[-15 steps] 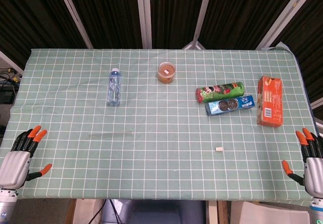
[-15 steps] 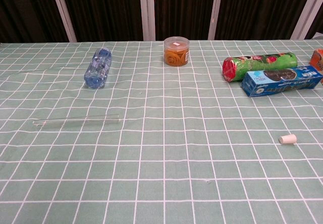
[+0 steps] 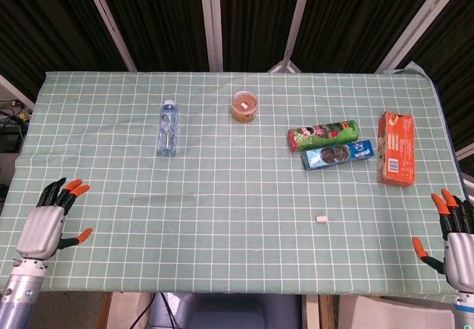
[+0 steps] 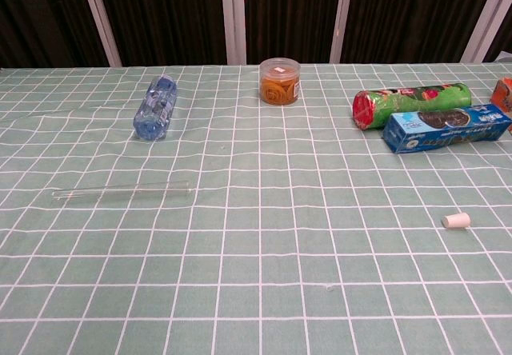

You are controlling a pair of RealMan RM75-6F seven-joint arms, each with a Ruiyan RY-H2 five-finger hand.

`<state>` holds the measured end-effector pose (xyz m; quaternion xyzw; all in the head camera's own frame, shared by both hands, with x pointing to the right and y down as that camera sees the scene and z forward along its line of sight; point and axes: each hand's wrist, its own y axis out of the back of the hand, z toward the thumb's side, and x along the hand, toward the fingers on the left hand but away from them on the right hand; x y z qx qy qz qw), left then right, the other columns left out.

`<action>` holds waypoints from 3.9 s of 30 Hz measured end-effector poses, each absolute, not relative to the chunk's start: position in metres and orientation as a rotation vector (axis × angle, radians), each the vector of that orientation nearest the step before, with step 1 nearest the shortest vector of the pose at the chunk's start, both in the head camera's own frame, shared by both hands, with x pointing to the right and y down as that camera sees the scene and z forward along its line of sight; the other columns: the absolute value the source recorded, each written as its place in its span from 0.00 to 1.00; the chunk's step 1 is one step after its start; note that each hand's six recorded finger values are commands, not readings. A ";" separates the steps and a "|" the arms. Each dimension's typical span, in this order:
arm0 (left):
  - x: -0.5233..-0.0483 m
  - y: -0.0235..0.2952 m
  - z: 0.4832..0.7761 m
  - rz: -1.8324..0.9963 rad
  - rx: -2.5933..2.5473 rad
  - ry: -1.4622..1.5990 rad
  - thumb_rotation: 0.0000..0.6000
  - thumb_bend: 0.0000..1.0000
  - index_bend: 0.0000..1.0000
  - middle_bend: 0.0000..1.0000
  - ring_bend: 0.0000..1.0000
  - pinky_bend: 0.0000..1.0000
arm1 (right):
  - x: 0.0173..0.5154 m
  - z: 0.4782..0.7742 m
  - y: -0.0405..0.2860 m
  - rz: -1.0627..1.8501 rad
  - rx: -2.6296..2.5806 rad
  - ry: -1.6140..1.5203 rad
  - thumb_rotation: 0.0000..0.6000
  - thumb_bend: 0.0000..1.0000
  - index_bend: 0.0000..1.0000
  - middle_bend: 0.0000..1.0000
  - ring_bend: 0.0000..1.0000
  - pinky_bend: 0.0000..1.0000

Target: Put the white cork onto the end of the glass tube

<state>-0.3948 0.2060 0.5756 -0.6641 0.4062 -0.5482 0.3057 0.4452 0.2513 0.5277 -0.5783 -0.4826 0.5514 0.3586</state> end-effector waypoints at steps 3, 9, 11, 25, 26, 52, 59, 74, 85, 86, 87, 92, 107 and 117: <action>-0.385 0.191 0.586 -1.494 -1.744 1.073 1.00 0.31 0.31 0.25 0.00 0.00 | 0.445 0.529 0.251 1.425 -1.498 -1.247 1.00 0.36 0.00 0.00 0.00 0.00; -0.360 0.163 0.616 -1.613 -1.719 1.055 1.00 0.34 0.37 0.35 0.00 0.00 | 0.443 0.530 0.250 1.420 -1.510 -1.243 1.00 0.36 0.00 0.00 0.00 0.00; -0.347 0.157 0.628 -1.652 -1.712 1.031 1.00 0.35 0.39 0.37 0.00 0.00 | 0.444 0.529 0.250 1.416 -1.514 -1.248 1.00 0.36 0.00 0.00 0.00 0.00; -0.277 0.148 0.678 -1.753 -1.634 0.897 1.00 0.35 0.44 0.38 0.00 0.00 | 0.440 0.531 0.249 1.405 -1.552 -1.246 1.00 0.36 0.00 0.00 0.00 0.00; -0.275 0.148 0.679 -1.757 -1.634 0.897 1.00 0.35 0.44 0.38 0.00 0.00 | 0.439 0.532 0.249 1.404 -1.554 -1.246 1.00 0.36 0.00 0.00 0.00 0.00; -0.238 0.154 0.706 -1.842 -1.651 0.842 1.00 0.40 0.46 0.31 0.00 0.00 | 0.438 0.531 0.248 1.383 -1.582 -1.273 1.00 0.36 0.00 0.00 0.00 0.00; -0.233 0.153 0.707 -1.855 -1.655 0.845 1.00 0.41 0.46 0.29 0.00 0.00 | 0.438 0.531 0.247 1.379 -1.585 -1.276 1.00 0.36 0.00 0.00 0.00 0.00; -0.225 0.153 0.710 -1.871 -1.664 0.838 1.00 0.43 0.51 0.30 0.00 0.00 | 0.438 0.531 0.247 1.373 -1.590 -1.282 1.00 0.36 0.00 0.00 0.00 0.00; -0.224 0.152 0.709 -1.865 -1.666 0.845 1.00 0.53 0.53 0.32 0.01 0.00 | 0.438 0.530 0.247 1.372 -1.591 -1.285 1.00 0.36 0.00 0.00 0.00 0.00; -0.224 0.151 0.708 -1.862 -1.668 0.850 1.00 0.54 0.53 0.32 0.01 0.00 | 0.438 0.530 0.247 1.372 -1.590 -1.284 1.00 0.36 0.00 0.00 0.00 0.00; -0.223 0.151 0.708 -1.857 -1.670 0.855 1.00 0.54 0.53 0.33 0.01 0.00 | 0.438 0.530 0.247 1.372 -1.590 -1.285 1.00 0.36 0.00 0.00 0.00 0.00; -0.220 0.146 0.700 -1.810 -1.690 0.890 1.00 0.56 0.53 0.33 0.01 0.00 | 0.438 0.530 0.247 1.371 -1.590 -1.286 1.00 0.36 0.00 0.00 0.00 0.00; -0.215 0.127 0.667 -1.630 -1.781 1.036 1.00 0.60 0.58 0.40 0.06 0.00 | 0.438 0.530 0.248 1.371 -1.586 -1.285 1.00 0.36 0.00 0.00 0.00 0.00; -0.222 0.122 0.658 -1.533 -1.820 1.079 1.00 0.60 0.60 0.43 0.07 0.00 | 0.438 0.531 0.248 1.377 -1.578 -1.276 1.00 0.36 0.00 0.00 0.00 0.00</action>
